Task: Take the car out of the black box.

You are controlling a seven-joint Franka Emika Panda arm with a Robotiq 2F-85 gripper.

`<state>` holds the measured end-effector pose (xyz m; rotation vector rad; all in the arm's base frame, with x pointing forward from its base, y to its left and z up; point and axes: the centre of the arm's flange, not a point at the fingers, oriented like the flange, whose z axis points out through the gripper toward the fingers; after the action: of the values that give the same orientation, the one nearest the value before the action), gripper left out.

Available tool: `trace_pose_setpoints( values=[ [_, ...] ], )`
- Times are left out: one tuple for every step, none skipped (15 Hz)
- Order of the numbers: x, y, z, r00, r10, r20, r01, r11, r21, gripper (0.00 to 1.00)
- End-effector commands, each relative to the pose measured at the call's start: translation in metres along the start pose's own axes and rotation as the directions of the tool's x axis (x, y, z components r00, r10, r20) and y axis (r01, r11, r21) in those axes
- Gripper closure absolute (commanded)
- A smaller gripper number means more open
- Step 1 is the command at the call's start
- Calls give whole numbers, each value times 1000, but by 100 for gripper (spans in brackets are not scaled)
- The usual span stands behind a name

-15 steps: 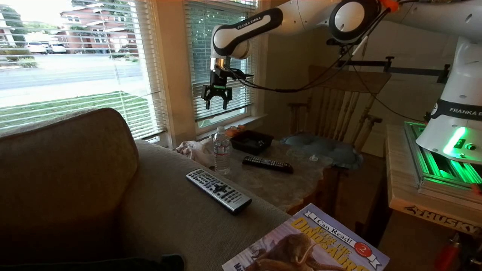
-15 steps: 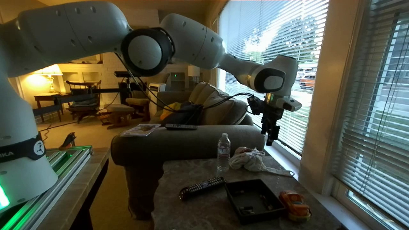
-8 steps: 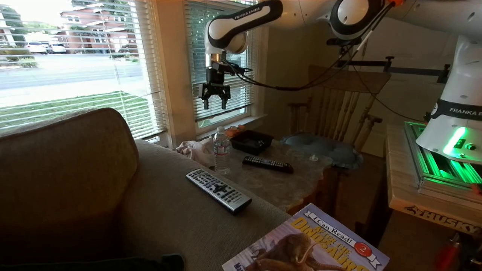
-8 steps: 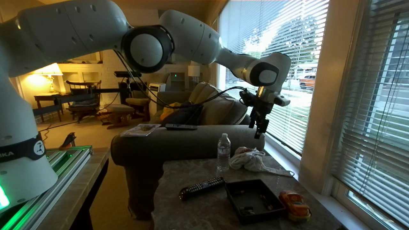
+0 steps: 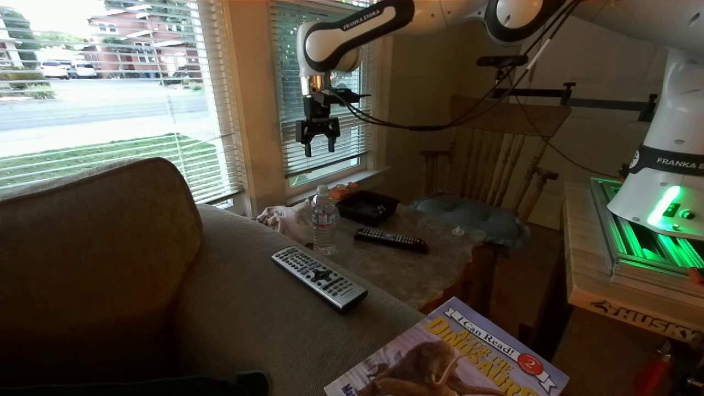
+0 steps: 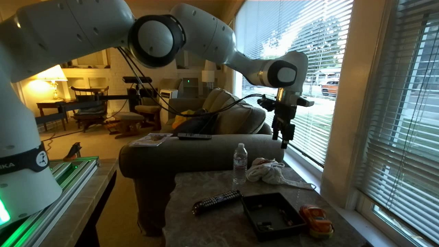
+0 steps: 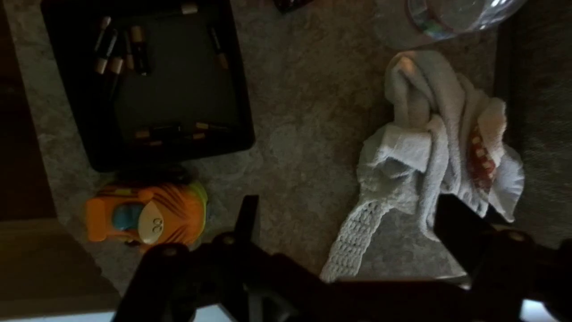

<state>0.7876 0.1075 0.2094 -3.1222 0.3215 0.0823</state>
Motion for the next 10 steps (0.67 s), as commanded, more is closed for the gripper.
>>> trace_pose_setpoints(
  values=[
    [-39, 14, -1, 990, -18, -139, 12, 999, -46, 0],
    [-37, 13, -1, 984, -19, -176, 13, 999, -32, 0],
    [-37, 11, 0, 980, -22, -199, 19, 1000, -19, 0],
    [-37, 11, 1, 975, -22, -222, 20, 1000, -11, 0],
    [-37, 10, 3, 973, -17, -230, 19, 1000, 3, 0],
    [-39, 9, 4, 973, -24, -231, 30, 999, 20, 0],
    [-42, 7, 4, 975, -17, -222, 24, 999, 29, 0],
    [-46, 7, 5, 978, -19, -208, 27, 999, 33, 0],
    [-49, 6, 5, 981, -24, -195, 31, 999, 34, 0],
    [-54, 5, 5, 983, -29, -181, 35, 999, 31, 0]
  ],
)
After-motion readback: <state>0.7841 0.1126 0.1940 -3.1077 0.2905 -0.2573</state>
